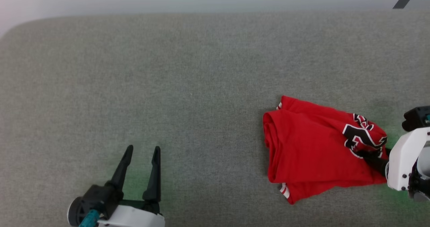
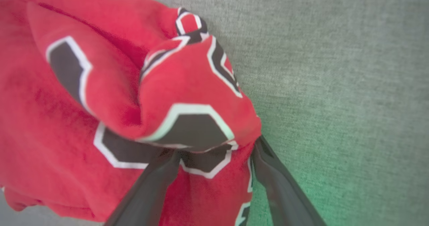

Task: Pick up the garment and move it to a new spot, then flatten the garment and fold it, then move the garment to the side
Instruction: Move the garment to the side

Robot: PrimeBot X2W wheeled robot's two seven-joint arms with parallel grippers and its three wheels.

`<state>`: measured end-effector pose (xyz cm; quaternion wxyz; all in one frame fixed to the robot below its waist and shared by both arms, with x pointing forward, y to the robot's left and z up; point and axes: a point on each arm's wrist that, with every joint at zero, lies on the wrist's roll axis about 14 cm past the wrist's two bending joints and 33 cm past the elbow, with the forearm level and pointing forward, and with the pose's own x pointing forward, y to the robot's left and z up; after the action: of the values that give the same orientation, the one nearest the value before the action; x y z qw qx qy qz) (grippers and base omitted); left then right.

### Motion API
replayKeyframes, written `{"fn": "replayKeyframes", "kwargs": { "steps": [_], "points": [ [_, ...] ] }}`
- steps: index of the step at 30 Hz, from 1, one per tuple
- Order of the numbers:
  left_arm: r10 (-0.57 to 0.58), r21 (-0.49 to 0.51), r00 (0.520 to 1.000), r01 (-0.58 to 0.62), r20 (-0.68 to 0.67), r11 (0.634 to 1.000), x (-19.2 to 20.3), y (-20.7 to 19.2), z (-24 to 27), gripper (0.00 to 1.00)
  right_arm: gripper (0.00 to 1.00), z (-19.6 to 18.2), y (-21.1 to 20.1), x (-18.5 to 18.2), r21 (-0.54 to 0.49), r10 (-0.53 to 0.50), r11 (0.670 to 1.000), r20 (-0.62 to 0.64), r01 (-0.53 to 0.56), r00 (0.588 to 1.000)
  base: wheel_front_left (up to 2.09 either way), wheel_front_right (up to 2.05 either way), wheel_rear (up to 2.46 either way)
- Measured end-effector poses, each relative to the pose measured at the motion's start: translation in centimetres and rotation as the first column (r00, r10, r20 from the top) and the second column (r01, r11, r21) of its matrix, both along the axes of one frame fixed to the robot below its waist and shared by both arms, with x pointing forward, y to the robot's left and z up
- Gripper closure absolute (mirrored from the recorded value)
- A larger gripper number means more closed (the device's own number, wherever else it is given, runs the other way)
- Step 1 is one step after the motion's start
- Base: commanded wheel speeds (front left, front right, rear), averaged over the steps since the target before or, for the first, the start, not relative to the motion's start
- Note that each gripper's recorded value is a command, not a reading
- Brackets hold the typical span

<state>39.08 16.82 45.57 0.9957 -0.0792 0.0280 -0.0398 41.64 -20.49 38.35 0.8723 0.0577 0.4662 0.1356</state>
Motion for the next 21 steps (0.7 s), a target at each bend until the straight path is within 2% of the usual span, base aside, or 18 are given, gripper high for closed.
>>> {"fn": "replayKeyframes", "kwargs": {
  "steps": [1,2,4,9,11,16,21],
  "points": [
    [-0.003,0.000,1.000,0.003,-0.010,1.000,0.2,-0.1,-0.4,0.00,0.00,-0.2,0.1,0.2,0.000,0.004,1.000,0.000,-0.004,1.000,0.00,0.00,0.00],
    [-0.006,-0.002,1.000,0.006,-0.019,1.000,0.3,-0.1,-0.7,0.00,0.53,-0.3,0.2,0.5,0.005,0.005,1.000,0.003,-0.005,1.000,0.00,0.00,0.00],
    [0.005,-0.021,1.000,-0.005,-0.017,1.000,0.8,0.1,-0.7,0.00,1.00,-0.4,0.2,0.9,0.011,0.001,1.000,0.019,-0.001,1.000,0.00,0.00,0.00],
    [-0.027,0.021,0.999,0.026,0.033,0.999,2.2,-0.3,0.5,0.00,1.00,0.3,-0.6,1.6,0.051,-0.071,0.996,0.096,0.066,0.993,0.00,0.00,0.00],
    [-0.042,-0.001,0.998,0.042,0.039,0.999,2.8,-0.9,0.6,0.00,1.00,0.8,-1.6,1.7,0.079,-0.127,0.990,0.123,0.118,0.984,0.00,0.00,0.00],
    [-0.146,0.039,0.984,0.142,0.100,0.989,4.7,-3.6,2.1,0.00,1.00,2.5,-6.9,1.4,0.092,-0.296,0.955,0.193,0.283,0.935,0.00,0.00,0.00],
    [-0.270,0.048,0.947,0.265,0.176,0.963,6.6,-7.1,4.1,0.00,1.00,4.2,-11.3,0.3,0.109,-0.423,0.906,0.239,0.409,0.874,0.00,0.00,0.00]
  ]
}}
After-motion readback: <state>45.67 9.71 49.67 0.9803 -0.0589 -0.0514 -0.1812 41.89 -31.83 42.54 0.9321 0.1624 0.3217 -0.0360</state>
